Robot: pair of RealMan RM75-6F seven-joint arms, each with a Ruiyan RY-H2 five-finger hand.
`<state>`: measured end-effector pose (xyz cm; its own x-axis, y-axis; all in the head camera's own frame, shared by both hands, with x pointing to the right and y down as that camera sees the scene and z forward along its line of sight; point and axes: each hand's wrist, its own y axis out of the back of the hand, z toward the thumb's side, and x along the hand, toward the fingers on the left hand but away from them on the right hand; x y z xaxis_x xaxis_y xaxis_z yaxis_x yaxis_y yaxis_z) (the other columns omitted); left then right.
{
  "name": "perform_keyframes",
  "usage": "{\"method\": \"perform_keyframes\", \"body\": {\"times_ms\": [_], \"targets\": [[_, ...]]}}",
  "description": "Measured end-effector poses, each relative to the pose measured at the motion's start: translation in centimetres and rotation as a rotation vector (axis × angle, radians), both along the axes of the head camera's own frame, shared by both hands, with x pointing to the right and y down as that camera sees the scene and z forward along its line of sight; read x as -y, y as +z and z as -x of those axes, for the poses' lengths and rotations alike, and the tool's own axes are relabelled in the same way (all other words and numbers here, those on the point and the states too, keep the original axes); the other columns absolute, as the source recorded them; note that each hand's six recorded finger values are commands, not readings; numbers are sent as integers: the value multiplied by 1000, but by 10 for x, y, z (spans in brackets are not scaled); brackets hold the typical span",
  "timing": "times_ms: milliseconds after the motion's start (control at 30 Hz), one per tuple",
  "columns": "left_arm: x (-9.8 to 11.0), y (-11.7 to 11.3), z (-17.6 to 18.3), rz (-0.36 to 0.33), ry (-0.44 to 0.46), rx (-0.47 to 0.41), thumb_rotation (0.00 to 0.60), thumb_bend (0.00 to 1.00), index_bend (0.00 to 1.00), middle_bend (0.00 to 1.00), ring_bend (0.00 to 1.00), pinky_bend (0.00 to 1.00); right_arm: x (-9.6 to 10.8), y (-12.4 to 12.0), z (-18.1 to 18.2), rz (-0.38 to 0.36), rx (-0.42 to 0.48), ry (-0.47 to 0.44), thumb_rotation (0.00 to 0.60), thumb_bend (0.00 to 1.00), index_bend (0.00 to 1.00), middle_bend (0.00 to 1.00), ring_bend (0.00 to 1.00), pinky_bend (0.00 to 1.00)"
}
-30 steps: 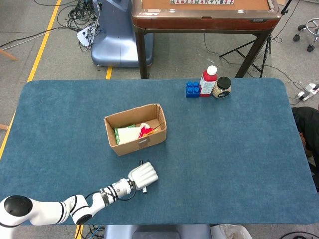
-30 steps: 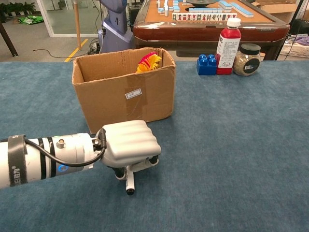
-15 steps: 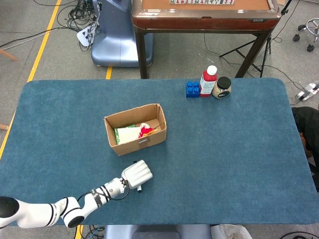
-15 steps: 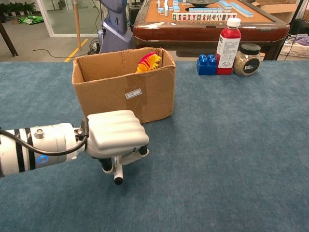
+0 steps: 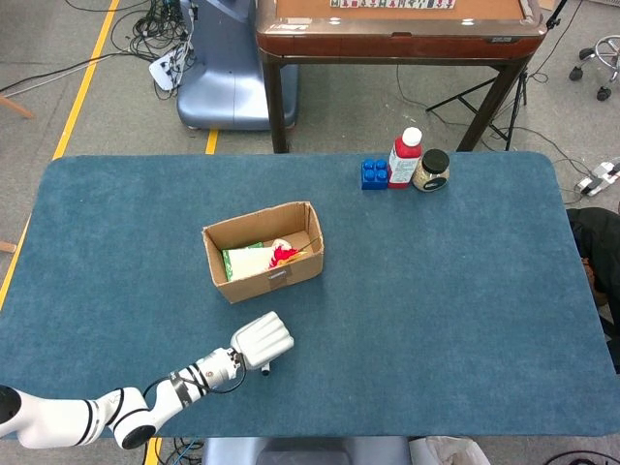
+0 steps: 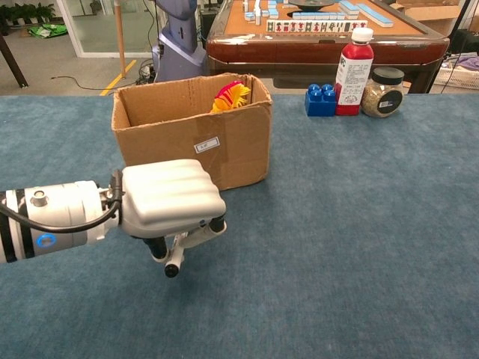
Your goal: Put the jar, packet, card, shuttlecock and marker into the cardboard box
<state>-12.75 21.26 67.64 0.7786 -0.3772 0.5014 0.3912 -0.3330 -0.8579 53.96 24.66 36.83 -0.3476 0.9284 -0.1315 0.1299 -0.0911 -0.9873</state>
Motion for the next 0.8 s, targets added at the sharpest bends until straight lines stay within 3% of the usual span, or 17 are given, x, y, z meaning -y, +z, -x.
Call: {"method": "perform_keyframes", "body": {"times_ms": [433, 800], "targets": [[11, -27, 4, -57, 2, -17, 600, 167, 752, 883, 986, 1000, 0, 0, 1, 1, 0, -2, 600, 191, 257, 351, 262, 392], [21, -57, 31, -113, -5, 13, 600, 167, 753, 885, 986, 1000, 0, 1, 1, 4, -1, -3, 600, 191, 257, 351, 262, 392]]}}
